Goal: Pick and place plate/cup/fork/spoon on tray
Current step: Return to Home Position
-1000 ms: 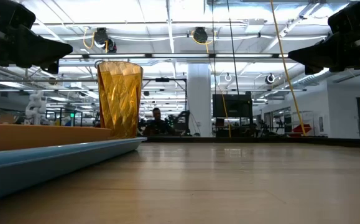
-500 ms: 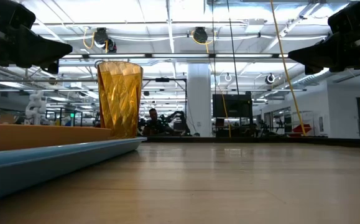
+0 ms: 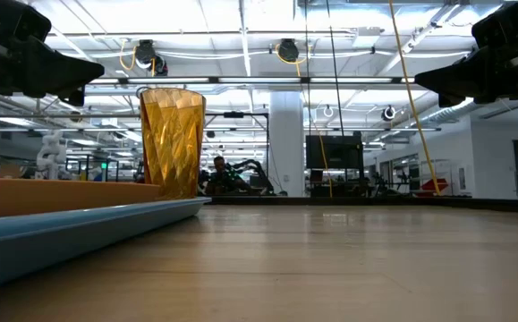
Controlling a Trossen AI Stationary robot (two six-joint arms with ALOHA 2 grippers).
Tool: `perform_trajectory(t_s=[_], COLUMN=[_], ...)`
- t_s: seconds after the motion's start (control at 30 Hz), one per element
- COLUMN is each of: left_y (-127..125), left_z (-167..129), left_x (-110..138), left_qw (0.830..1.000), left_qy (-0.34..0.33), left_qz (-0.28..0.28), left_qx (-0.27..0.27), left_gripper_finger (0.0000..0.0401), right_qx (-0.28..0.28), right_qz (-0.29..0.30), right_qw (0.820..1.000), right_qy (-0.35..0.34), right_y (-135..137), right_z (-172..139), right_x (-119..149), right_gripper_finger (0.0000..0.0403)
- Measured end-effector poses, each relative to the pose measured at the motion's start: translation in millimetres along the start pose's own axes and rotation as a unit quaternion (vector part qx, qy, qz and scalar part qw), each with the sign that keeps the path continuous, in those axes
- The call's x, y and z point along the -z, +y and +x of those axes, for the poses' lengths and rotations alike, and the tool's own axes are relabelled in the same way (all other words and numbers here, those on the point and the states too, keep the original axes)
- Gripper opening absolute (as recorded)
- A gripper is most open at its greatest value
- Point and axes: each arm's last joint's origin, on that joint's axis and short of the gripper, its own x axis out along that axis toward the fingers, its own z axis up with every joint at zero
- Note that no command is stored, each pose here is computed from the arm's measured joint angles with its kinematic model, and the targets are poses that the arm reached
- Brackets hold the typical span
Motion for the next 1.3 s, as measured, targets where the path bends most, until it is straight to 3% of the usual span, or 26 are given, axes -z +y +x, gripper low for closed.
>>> perform_trajectory(t_s=[0.23,0.53,1.3], left_y=[0.0,0.0,0.0], left_z=[0.0,0.0,0.0], left_x=[0.0,0.0,0.0], left_qw=[1.0,1.0,1.0], left_qy=[0.0,0.0,0.0], left_qz=[0.0,0.0,0.0], left_qx=[0.0,0.0,0.0], left_gripper_finger=[0.0004,0.0031,0.0031], right_qx=[0.0,0.0,0.0], right_qz=[0.0,0.0,0.0], right_qw=[1.0,1.0,1.0], right_qy=[0.0,0.0,0.0], right_y=[0.0,0.0,0.0], right_z=[0.0,0.0,0.0], right_x=[0.1,0.1,0.1], right_gripper_finger=[0.0,0.0,0.0])
